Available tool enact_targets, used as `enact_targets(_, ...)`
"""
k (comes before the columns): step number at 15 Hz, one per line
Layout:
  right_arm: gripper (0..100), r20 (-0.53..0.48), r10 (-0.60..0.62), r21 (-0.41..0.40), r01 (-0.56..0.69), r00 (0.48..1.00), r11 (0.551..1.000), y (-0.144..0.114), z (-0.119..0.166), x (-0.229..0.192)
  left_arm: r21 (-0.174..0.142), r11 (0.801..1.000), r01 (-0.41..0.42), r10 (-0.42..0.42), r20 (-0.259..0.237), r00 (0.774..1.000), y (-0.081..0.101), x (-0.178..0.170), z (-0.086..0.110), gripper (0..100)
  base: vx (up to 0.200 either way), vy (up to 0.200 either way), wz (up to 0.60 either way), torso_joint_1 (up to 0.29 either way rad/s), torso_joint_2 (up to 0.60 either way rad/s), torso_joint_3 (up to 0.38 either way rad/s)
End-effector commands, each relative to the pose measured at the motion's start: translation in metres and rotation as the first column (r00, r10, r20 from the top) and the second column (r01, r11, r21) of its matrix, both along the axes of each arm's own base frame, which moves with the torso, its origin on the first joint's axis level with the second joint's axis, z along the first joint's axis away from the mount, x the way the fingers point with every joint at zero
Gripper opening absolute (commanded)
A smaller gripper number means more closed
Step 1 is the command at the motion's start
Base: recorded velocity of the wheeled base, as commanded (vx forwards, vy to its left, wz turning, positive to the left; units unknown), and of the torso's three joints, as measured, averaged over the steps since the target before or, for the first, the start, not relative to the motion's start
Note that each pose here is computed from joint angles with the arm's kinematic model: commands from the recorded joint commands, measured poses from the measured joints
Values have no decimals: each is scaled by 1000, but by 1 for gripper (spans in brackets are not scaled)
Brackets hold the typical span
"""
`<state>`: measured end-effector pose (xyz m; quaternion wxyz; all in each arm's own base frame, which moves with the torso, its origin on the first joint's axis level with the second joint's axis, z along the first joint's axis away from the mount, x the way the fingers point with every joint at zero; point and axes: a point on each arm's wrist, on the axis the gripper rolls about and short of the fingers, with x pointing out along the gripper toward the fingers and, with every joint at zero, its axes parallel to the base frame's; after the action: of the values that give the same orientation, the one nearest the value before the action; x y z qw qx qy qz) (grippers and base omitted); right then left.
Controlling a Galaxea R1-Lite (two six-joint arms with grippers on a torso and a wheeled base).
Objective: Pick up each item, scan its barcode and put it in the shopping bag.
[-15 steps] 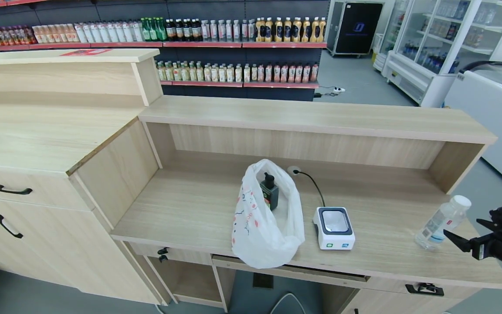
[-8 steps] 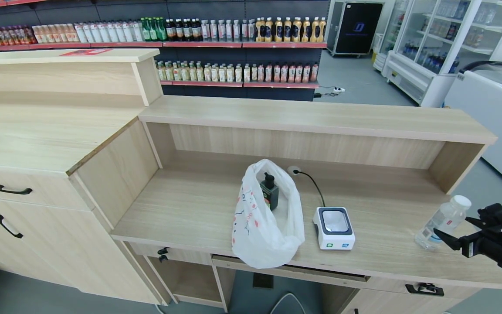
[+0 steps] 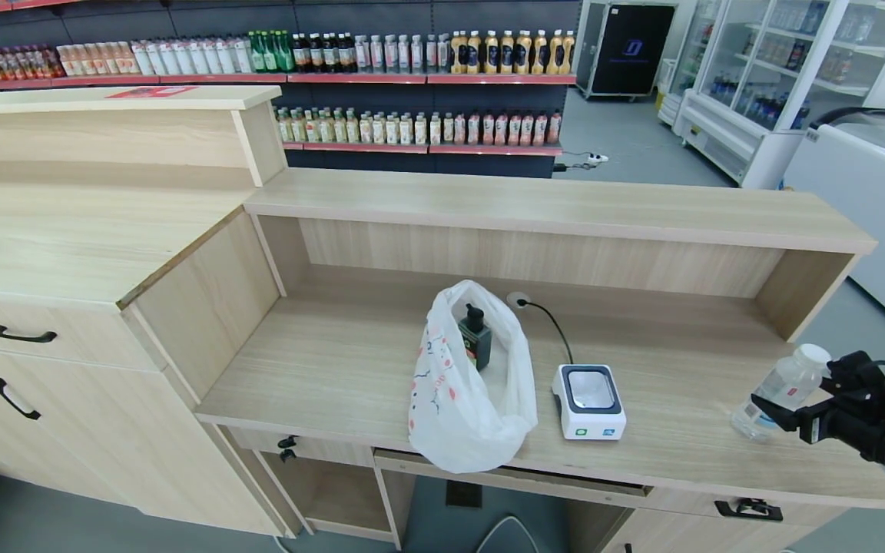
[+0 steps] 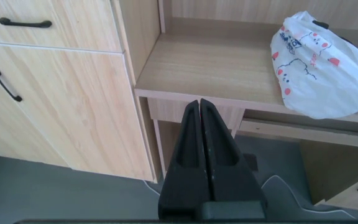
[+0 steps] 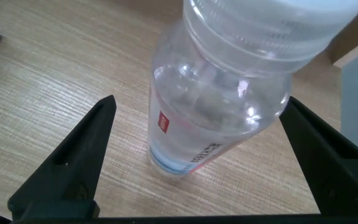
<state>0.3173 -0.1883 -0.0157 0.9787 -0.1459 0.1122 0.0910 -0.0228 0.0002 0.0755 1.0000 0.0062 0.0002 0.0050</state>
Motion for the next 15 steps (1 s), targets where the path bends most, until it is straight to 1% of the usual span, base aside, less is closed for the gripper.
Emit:
enact_targets(1, 100, -7, 7, 5, -7, 1000, 1000, 2, -4, 1, 0, 1000, -1, 1, 0, 1000, 0, 0, 0, 0, 0, 0, 0, 0, 0, 0)
enact_targets(15, 100, 18, 49, -8, -49, 999, 999, 8, -9, 22, 0, 1000, -1, 1, 0, 1000, 0, 0, 0, 0, 0, 0, 0, 0, 0, 0)
